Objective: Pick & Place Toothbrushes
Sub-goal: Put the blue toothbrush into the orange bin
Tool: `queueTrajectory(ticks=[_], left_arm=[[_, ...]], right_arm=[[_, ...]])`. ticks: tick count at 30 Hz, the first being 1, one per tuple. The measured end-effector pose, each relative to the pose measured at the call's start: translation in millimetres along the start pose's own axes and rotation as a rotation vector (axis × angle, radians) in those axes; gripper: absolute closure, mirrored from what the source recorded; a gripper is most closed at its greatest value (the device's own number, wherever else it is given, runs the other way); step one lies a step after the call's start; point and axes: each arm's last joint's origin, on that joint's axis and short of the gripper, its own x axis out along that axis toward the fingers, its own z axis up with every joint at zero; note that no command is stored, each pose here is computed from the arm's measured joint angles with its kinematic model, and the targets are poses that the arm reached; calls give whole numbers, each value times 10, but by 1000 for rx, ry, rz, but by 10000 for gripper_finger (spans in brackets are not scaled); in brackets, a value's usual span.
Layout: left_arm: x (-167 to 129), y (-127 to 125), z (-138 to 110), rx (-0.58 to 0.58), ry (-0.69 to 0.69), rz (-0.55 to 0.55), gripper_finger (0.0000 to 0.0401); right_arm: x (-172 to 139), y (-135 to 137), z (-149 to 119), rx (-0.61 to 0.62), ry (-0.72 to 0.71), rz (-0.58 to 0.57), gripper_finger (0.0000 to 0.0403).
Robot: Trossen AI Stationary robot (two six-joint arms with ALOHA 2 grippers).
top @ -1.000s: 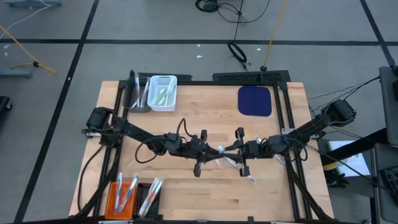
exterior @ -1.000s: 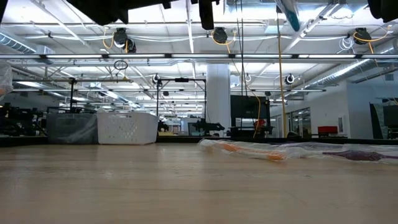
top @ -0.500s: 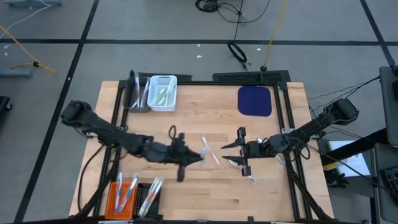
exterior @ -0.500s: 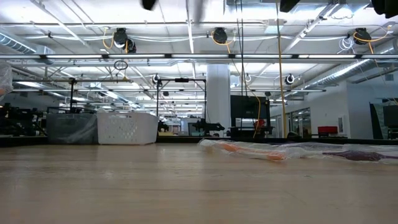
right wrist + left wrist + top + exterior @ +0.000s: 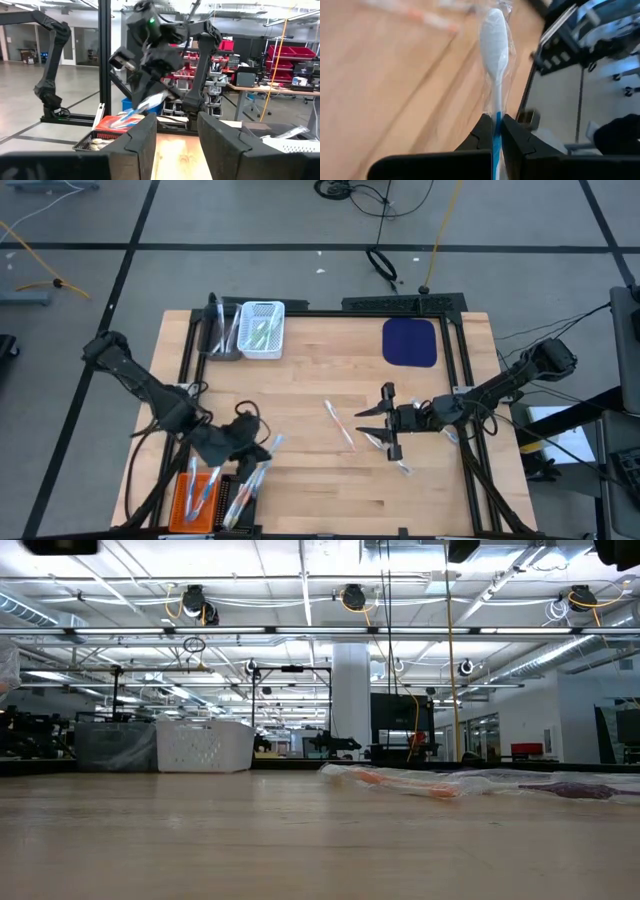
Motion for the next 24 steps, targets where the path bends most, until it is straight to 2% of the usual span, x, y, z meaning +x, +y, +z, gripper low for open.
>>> queueTrajectory(ticks=[6,13,17,24], left_arm=[[-147,44,-186,-127,78,67,397],[-329,91,-456,-199,-5,174,397],[-470,105,-669,-229,-77,189,397],[-615,167,-1018,-319,-103,223,397]], right_arm=[[11,-37,-5,-3,2,-15,271],[11,-36,-5,-3,3,-14,271],[11,-36,-5,-3,3,-14,271],[11,-36,-5,-3,3,-14,273]])
